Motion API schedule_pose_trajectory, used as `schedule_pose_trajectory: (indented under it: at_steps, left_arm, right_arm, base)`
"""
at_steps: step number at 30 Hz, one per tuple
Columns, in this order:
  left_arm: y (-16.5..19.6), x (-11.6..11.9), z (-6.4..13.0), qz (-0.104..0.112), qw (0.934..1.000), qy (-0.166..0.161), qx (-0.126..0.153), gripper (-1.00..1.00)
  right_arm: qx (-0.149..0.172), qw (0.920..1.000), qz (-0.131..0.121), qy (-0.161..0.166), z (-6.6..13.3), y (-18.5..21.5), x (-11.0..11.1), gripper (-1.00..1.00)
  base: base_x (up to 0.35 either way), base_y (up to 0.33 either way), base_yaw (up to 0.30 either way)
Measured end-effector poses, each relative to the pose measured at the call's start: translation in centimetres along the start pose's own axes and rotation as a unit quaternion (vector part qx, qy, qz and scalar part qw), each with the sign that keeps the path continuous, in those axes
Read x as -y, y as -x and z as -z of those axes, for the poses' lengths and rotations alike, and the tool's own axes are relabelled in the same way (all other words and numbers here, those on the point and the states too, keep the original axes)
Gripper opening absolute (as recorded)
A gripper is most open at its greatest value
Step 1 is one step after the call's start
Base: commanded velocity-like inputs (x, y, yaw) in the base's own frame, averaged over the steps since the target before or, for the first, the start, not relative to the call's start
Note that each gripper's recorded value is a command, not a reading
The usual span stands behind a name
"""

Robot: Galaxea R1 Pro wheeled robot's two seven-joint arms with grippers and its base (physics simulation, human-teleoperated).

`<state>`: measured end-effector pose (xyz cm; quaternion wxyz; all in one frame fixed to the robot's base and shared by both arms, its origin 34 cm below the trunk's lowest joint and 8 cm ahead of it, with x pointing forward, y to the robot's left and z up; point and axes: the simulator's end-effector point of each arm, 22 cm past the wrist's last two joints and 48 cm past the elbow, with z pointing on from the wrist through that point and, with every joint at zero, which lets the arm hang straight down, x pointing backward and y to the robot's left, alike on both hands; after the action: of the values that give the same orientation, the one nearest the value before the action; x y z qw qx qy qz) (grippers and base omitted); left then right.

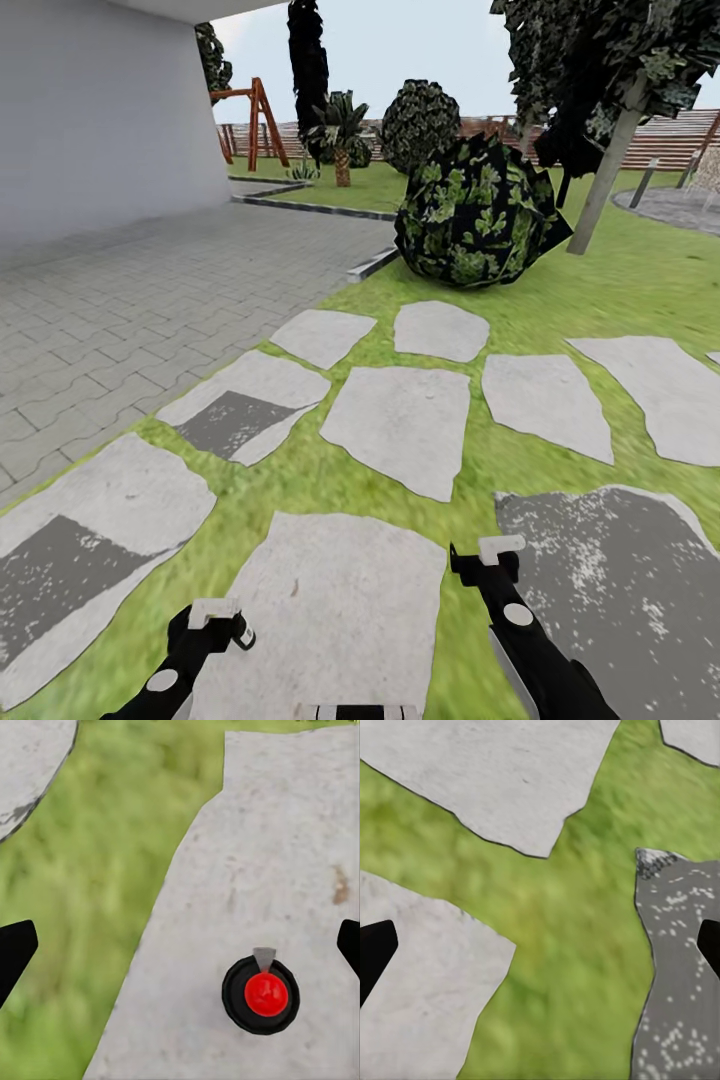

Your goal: In the garden, pick up the pesticide atomizer on the floor and spray pesticide onto both trees until each tree trunk is fully covered.

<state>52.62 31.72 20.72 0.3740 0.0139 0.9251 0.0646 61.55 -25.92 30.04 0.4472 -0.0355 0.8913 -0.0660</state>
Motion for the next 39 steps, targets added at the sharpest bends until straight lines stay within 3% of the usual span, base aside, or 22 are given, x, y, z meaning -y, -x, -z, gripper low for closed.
schedule_pose_trajectory:
  at_steps: [10,39]
  left_arm:
    - [0.2,0.8,0.0,-0.032,0.9994,-0.014,0.004,1.00]
    - [-7.6,0.7,-1.3,-0.035,0.9971,-0.014,-0.065,1.00]
  right_arm:
    - [-0.001,1.0000,0.000,0.000,0.0,-0.1,0.0,1.00]
    - [-0.071,0.9974,0.006,0.009,-1.7,-8.3,-1.2,1.00]
  base:
    - [0.000,0.000,-0.097]
    - [0.000,0.000,-0.022]
